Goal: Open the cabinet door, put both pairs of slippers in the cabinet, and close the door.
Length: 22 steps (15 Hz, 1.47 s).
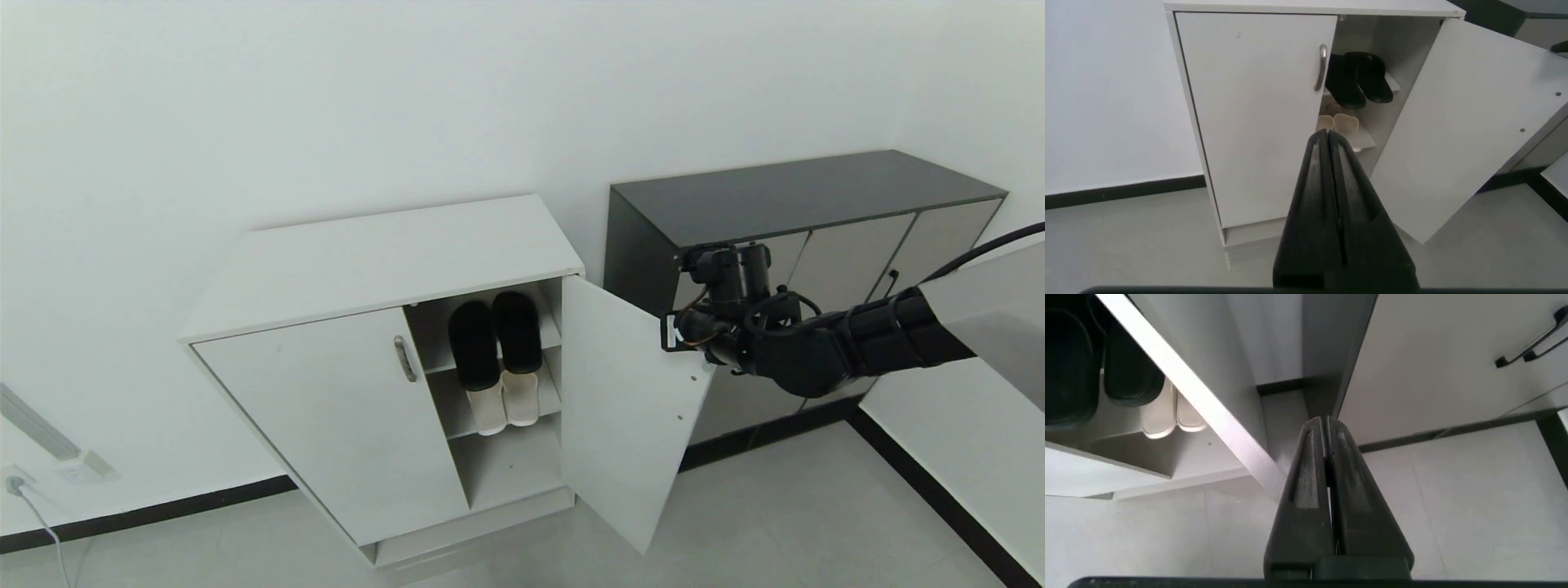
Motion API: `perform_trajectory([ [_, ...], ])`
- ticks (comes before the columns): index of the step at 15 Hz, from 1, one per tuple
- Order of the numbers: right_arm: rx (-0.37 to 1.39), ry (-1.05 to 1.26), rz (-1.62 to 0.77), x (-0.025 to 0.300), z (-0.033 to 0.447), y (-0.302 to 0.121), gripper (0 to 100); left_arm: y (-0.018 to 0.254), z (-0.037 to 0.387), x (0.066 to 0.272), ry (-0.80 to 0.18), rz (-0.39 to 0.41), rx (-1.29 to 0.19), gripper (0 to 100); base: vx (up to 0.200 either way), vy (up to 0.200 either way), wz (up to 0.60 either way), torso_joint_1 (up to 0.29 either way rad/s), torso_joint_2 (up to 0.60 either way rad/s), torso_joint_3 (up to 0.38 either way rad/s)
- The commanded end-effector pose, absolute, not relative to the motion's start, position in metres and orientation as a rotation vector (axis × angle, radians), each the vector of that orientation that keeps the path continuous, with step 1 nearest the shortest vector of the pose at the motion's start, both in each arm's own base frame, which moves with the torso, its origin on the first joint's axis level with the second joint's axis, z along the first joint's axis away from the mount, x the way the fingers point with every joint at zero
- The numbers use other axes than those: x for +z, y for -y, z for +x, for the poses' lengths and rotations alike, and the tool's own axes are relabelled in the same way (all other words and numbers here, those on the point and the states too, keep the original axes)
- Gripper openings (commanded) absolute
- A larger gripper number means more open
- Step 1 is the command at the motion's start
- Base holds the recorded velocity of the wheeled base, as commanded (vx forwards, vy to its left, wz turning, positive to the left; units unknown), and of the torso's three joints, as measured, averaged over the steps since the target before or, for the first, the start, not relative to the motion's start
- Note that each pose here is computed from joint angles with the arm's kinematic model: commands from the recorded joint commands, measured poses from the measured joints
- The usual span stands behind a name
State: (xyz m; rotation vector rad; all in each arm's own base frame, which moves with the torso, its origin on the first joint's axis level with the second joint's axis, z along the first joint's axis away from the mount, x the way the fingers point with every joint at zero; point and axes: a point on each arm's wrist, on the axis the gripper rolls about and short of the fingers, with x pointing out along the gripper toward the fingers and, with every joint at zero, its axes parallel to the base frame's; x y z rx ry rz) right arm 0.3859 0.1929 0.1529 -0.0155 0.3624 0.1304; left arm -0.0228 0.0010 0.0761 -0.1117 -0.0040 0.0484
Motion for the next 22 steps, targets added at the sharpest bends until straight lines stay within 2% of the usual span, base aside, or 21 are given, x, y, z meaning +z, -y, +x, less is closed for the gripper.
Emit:
perform_trajectory([
  [1,0.184,-0.361,-0.013,0.161,0.364,-0.208,0,-0.001,-0.023,0.076,0.004,-0.112,0.049,0,0.0,0.0,0.0,0.0,0.0,0.0],
  [7,0.368,-0.299,-0.05,0.166,0.302,-0.255,0,-0.001,-0.023,0.076,0.004,-0.112,0.049,0,0.0,0.0,0.0,0.0,0.0,0.0],
  [14,0.398,-0.279,-0.096,0.158,0.29,-0.252,0,-0.001,-0.023,0.076,0.004,-0.112,0.049,0,0.0,0.0,0.0,0.0,0.0,0.0],
  [22,0.451,-0.283,-0.085,0.147,0.288,-0.252,0,-0.001,-0.023,0.076,0.004,-0.112,0.047,0,0.0,0.0,0.6,0.001,0.0,0.003],
])
